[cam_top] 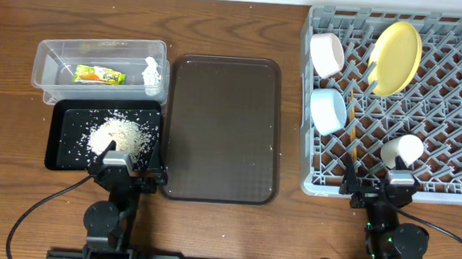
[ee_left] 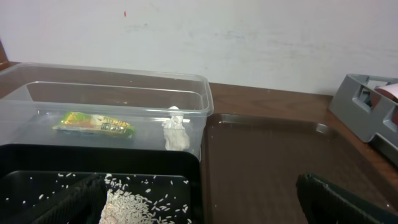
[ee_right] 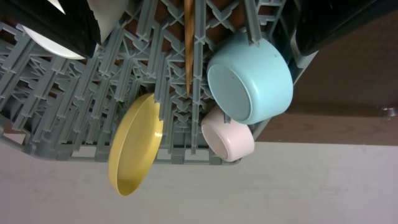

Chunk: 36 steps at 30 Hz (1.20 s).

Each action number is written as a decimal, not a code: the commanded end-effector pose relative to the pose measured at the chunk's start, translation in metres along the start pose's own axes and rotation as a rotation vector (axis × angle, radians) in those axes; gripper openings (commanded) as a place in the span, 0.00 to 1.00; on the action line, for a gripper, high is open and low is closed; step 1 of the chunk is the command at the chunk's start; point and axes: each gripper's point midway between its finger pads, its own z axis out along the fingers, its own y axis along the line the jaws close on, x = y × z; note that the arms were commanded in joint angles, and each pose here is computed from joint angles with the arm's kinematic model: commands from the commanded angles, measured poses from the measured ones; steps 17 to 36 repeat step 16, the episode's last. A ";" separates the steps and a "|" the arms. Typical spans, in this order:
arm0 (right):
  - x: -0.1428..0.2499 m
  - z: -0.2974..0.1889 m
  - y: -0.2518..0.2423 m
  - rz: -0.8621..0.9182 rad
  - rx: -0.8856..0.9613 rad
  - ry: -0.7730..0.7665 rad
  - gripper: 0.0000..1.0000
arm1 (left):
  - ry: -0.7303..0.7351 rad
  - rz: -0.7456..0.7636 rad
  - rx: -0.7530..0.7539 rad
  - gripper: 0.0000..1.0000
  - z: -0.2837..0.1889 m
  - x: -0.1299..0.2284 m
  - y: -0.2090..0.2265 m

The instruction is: Sort waste into correct bins and load items into the dishwasher rack

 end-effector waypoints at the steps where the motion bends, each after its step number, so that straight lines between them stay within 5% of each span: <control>1: 0.000 0.000 0.004 -0.012 -0.016 0.000 0.99 | 0.047 0.015 -0.003 1.00 0.000 0.015 0.002; 36: 0.000 0.000 0.004 -0.012 -0.016 0.000 0.99 | 0.047 0.015 -0.003 1.00 0.000 0.015 0.002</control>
